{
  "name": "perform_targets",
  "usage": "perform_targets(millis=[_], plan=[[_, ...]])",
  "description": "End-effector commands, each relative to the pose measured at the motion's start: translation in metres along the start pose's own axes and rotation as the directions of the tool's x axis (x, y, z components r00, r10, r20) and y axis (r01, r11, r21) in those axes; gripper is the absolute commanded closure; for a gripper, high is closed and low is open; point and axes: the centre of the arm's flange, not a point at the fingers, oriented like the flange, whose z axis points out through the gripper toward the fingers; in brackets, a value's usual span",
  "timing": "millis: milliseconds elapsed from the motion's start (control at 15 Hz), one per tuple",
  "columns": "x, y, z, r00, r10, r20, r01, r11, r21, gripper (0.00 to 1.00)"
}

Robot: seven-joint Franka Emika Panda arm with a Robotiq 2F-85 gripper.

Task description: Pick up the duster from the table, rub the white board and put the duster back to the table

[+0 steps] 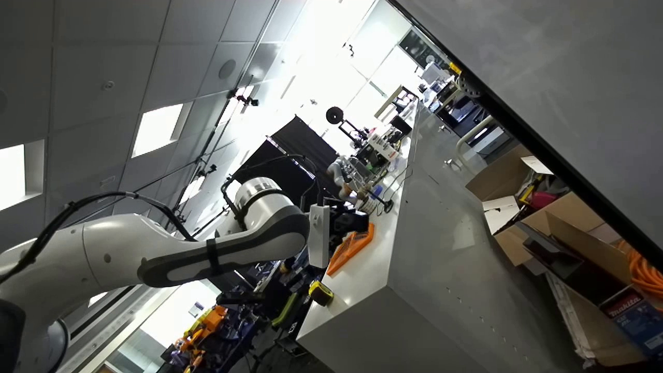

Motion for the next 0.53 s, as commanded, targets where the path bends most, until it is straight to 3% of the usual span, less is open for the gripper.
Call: perform_targets(millis=[0, 200, 467], plan=[[0.037, 0.006, -0.001, 0.991, 0.089, -0.104, -0.082, 0.994, 0.071, 0.70], [0.058, -0.001, 0.004, 0.974, 0.152, -0.168, -0.121, 0.976, 0.181, 0.70], [0.096, -0.053, 0.029, 0.964, 0.201, -0.176, -0.134, 0.934, 0.332, 0.70]])
